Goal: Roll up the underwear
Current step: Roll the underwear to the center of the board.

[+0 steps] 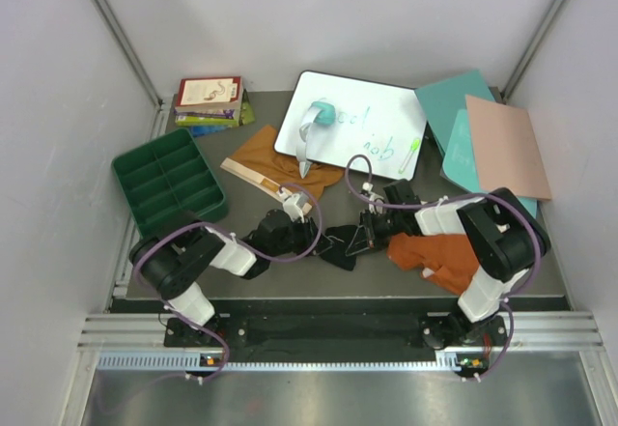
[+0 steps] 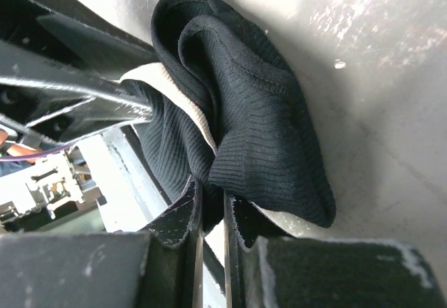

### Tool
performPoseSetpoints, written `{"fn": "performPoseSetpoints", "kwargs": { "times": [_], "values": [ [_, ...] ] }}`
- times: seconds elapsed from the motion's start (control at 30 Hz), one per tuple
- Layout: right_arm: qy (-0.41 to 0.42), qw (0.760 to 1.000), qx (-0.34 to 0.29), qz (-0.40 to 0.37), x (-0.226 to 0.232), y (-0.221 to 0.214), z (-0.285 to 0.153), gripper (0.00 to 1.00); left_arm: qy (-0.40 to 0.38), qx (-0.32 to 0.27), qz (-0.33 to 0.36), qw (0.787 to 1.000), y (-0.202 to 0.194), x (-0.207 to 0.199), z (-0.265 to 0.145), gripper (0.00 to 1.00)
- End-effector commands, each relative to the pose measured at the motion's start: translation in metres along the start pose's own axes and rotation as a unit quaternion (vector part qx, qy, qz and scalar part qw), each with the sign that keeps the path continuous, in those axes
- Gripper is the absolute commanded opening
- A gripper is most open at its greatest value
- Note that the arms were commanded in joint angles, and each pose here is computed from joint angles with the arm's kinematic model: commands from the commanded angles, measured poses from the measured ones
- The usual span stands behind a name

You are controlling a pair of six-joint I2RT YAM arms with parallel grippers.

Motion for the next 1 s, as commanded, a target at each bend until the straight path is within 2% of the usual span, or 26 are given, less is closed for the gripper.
{"fn": "performPoseSetpoints", "kwargs": {
  "times": [0.0, 0.03, 0.07, 0.13, 0.17, 0.2, 0.27, 0.3, 0.47, 0.5, 0.57, 0.6, 0.83, 0.97],
  "values": [
    [-0.05, 0.998, 0.026, 0.001, -0.02, -0.015, 0.008, 0.0, -0.005, 0.013, -0.005, 1.0, -0.012, 0.007, 0.002, 0.21],
    [-0.053, 0.998, 0.024, 0.0, -0.02, -0.014, 0.007, 0.01, -0.005, 0.016, -0.005, 1.0, -0.013, 0.008, 0.003, 0.17],
    [-0.055, 0.998, 0.023, -0.004, -0.016, -0.013, 0.004, 0.03, -0.009, 0.018, -0.005, 1.0, -0.013, 0.007, 0.003, 0.08],
    [-0.07, 0.997, 0.015, -0.011, -0.013, -0.01, -0.001, 0.15, -0.009, 0.02, -0.004, 1.0, -0.012, 0.006, 0.002, 0.0],
    [-0.078, 0.997, 0.013, -0.018, -0.007, -0.008, -0.008, 0.2, -0.01, 0.02, -0.003, 1.0, -0.01, 0.005, 0.003, 0.0],
    [-0.084, 0.996, 0.007, -0.025, -0.003, -0.007, -0.012, 0.33, 0.002, 0.037, -0.006, 0.999, -0.014, 0.007, 0.002, 0.0],
    [-0.116, 0.992, -0.013, -0.043, 0.0, 0.001, -0.02, 0.44, 0.005, 0.046, 0.003, 0.999, -0.009, 0.003, 0.003, 0.0],
    [-0.131, 0.99, -0.018, -0.049, 0.005, -0.001, -0.028, 0.5, 0.025, 0.073, -0.003, 0.997, -0.015, 0.008, 0.0, 0.0],
    [-0.189, 0.969, -0.09, -0.133, 0.029, 0.004, -0.039, 0.54, 0.057, 0.133, -0.004, 0.99, -0.016, 0.006, -0.004, 0.0],
    [-0.207, 0.958, -0.126, -0.155, 0.037, 0.008, -0.045, 0.54, 0.062, 0.143, -0.004, 0.988, -0.018, 0.006, -0.006, 0.0],
    [-0.213, 0.947, -0.148, -0.189, 0.045, 0.004, -0.043, 0.55, 0.076, 0.166, -0.008, 0.983, -0.02, 0.008, -0.01, 0.0],
    [-0.206, 0.939, -0.184, -0.208, 0.055, 0.008, -0.048, 0.55, 0.073, 0.172, -0.008, 0.982, -0.02, 0.006, -0.011, 0.0],
    [-0.171, 0.903, -0.248, -0.307, 0.076, -0.017, -0.035, 0.56, 0.067, 0.214, -0.038, 0.974, -0.024, 0.008, -0.018, 0.0],
    [-0.168, 0.878, -0.245, -0.376, 0.086, -0.036, -0.02, 0.56, 0.067, 0.227, -0.048, 0.97, -0.024, 0.009, -0.019, 0.0]
  ]
}}
Point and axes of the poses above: each gripper's point midway between its finger pads, its own z axis out along the fingers, its own x axis along the line the jaws close on, y = z × x, the point moved 7 cm from there along -z, back along the fingers, and after that the axes turned 4 degrees about z, right-handed, at the moved point
